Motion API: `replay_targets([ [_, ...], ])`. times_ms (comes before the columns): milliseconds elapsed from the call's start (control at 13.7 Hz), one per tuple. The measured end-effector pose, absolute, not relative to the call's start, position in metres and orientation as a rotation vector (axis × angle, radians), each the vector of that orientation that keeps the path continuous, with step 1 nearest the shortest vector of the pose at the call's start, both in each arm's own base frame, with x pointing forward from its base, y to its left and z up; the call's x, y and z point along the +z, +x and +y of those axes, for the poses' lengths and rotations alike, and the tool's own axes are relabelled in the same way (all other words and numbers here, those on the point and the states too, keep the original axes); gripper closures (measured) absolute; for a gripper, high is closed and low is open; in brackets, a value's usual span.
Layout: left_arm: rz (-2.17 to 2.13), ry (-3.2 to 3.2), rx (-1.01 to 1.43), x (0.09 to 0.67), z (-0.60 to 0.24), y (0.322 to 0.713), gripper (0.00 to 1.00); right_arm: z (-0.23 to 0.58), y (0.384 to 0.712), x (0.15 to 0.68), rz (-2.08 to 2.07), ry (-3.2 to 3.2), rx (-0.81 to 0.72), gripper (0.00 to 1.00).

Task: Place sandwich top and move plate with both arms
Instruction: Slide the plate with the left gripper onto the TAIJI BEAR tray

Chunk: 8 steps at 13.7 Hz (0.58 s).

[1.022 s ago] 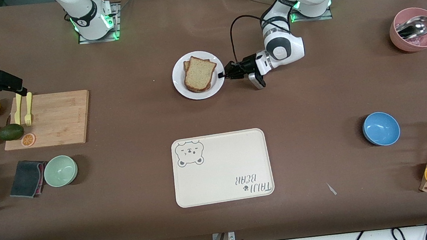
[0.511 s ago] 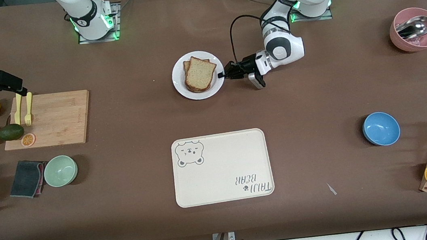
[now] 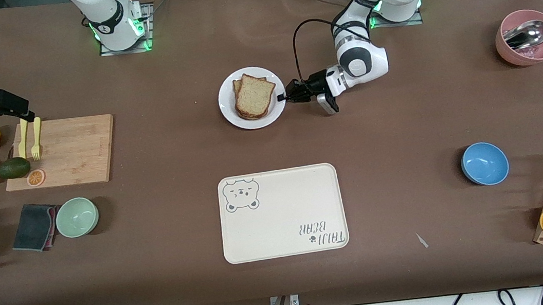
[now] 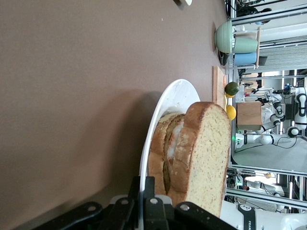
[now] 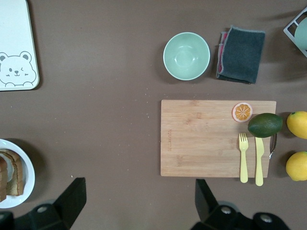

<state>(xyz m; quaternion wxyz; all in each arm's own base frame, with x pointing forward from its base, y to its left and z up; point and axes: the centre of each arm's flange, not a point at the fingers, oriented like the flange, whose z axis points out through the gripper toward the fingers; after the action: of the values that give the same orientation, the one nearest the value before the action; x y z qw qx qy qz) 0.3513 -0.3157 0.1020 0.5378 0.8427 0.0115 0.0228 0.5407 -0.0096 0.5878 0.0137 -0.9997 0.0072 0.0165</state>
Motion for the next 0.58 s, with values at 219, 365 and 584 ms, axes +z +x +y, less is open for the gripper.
replay_targets([
  [219,0.033,1.996,0.078,0.106,-0.315,0.362,0.95,-0.010,0.541,0.588,0.023,-3.114,0.052,0.00],
  [365,0.044,1.985,0.108,0.112,-0.313,0.376,0.95,-0.010,0.541,0.588,0.023,-3.114,0.052,0.00],
  [584,0.068,1.971,0.162,0.123,-0.310,0.403,0.95,-0.010,0.541,0.588,0.023,-3.114,0.052,0.00],
])
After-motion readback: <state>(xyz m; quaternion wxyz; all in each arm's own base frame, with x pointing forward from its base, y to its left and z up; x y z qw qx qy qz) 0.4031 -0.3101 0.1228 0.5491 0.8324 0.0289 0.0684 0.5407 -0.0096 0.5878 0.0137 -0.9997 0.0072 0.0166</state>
